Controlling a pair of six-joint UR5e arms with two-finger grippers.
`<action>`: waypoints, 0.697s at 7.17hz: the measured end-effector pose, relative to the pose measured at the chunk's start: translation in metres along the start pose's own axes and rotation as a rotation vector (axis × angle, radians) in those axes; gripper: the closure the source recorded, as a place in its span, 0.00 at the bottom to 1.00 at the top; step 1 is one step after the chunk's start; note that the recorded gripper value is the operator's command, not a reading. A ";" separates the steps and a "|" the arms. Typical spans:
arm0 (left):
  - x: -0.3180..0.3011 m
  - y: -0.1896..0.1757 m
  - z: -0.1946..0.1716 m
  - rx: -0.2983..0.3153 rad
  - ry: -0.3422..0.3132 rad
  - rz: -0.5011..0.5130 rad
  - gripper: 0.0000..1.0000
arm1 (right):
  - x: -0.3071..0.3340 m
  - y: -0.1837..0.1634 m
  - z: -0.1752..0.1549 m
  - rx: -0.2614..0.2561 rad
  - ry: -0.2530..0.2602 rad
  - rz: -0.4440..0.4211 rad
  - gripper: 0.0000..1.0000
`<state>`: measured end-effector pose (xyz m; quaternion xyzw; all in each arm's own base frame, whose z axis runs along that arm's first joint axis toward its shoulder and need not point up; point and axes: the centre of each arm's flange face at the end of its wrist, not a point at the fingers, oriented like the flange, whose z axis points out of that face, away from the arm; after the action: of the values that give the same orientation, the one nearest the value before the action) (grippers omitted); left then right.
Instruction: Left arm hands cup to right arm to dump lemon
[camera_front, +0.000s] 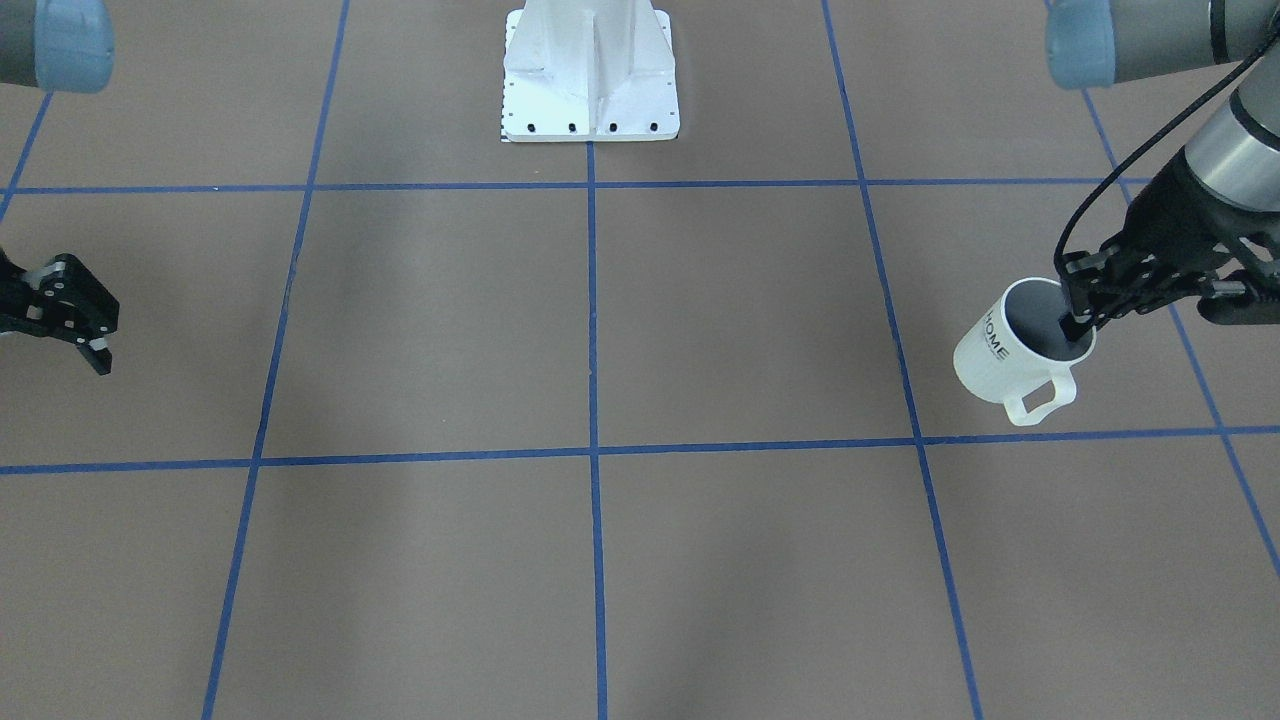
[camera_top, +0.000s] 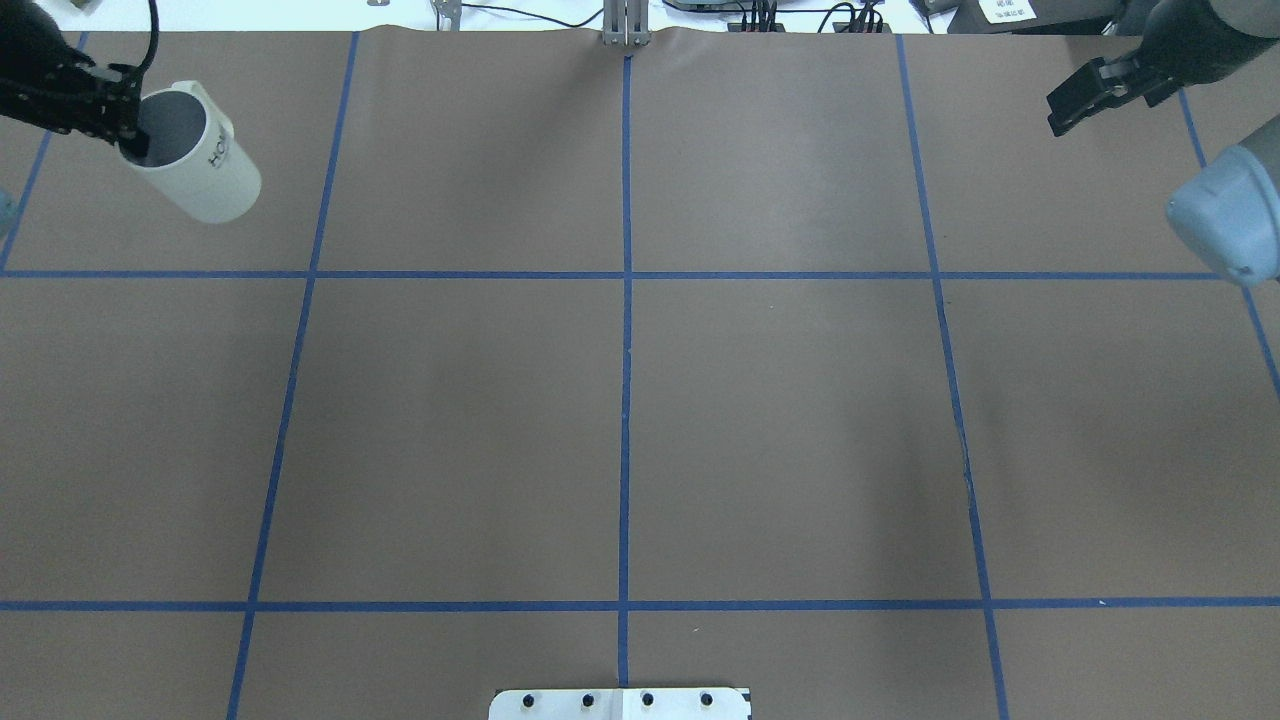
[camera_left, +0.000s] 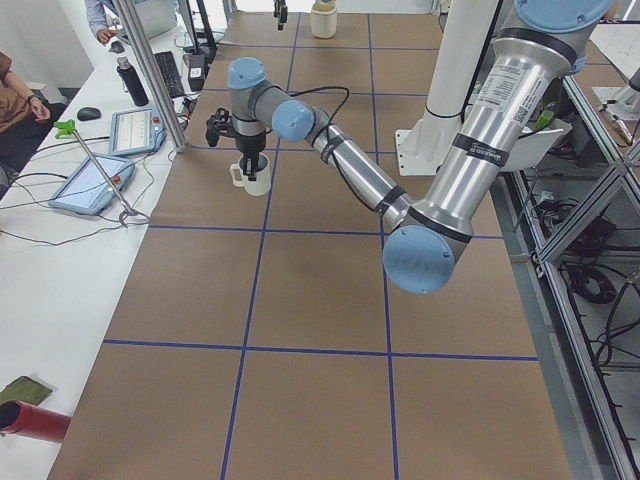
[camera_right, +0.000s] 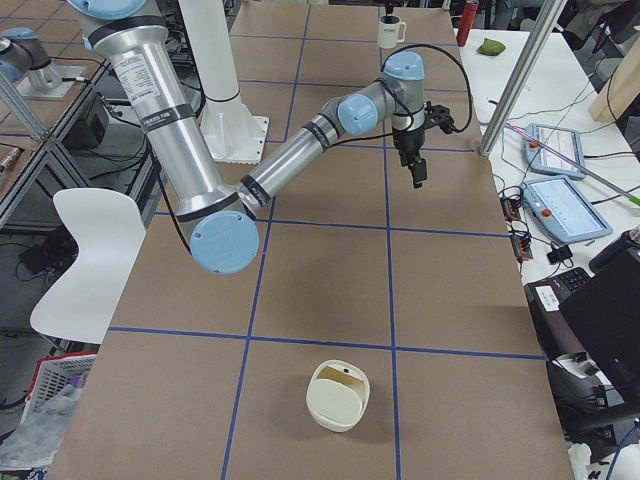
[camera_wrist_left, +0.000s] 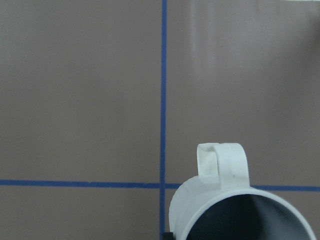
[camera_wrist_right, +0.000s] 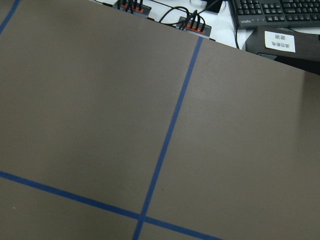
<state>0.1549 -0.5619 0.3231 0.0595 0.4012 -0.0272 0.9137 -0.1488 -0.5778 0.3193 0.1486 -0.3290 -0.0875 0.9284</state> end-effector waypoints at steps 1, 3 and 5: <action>-0.030 0.020 0.013 -0.017 -0.036 0.024 1.00 | 0.017 0.008 0.004 -0.044 -0.010 0.016 0.00; -0.079 0.049 0.042 -0.049 -0.091 0.042 1.00 | 0.054 0.024 0.001 -0.089 -0.058 0.021 0.00; -0.124 0.074 0.071 -0.048 -0.089 0.044 1.00 | 0.086 0.034 -0.005 -0.115 -0.066 0.003 0.00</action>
<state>0.1303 -0.4980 0.4687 0.0453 0.3594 0.0000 0.9321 -0.0775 -0.5672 0.3774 0.0915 -0.3540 -0.1098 0.9243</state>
